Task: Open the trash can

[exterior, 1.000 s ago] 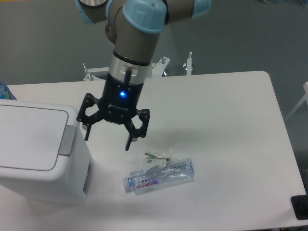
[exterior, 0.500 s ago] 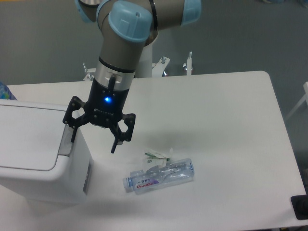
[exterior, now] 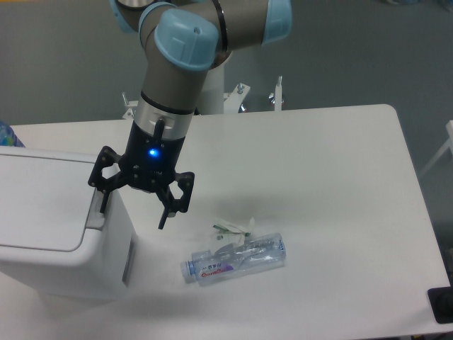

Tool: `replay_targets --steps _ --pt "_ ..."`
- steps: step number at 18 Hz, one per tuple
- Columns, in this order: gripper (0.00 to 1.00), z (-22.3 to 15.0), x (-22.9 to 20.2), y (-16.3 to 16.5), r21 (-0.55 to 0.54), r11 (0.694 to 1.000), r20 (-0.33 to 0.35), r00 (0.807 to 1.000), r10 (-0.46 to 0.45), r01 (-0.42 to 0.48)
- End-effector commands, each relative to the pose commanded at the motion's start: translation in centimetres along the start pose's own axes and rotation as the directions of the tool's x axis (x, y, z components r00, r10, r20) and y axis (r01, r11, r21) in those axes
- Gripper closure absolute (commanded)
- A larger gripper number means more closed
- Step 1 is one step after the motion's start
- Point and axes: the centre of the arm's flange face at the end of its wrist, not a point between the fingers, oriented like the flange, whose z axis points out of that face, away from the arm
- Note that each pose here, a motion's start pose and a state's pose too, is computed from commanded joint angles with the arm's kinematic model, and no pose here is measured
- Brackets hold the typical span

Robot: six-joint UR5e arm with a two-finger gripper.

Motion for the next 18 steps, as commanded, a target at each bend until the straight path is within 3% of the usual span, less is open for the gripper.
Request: replay_targets --steps 10,14,18 --pt "0.0 -1.8 -0.5 -0.8 0.03 0.999 0.017 1.0 0.008 -0.009" --pt "0.0 -3.8 -6.1 -0.8 0.083 0.996 0.082 0.996 -0.038 0.031" --pt "0.0 -4.5 -12.7 1.1 0.062 0.998 0.135 0.991 0.021 -0.03"
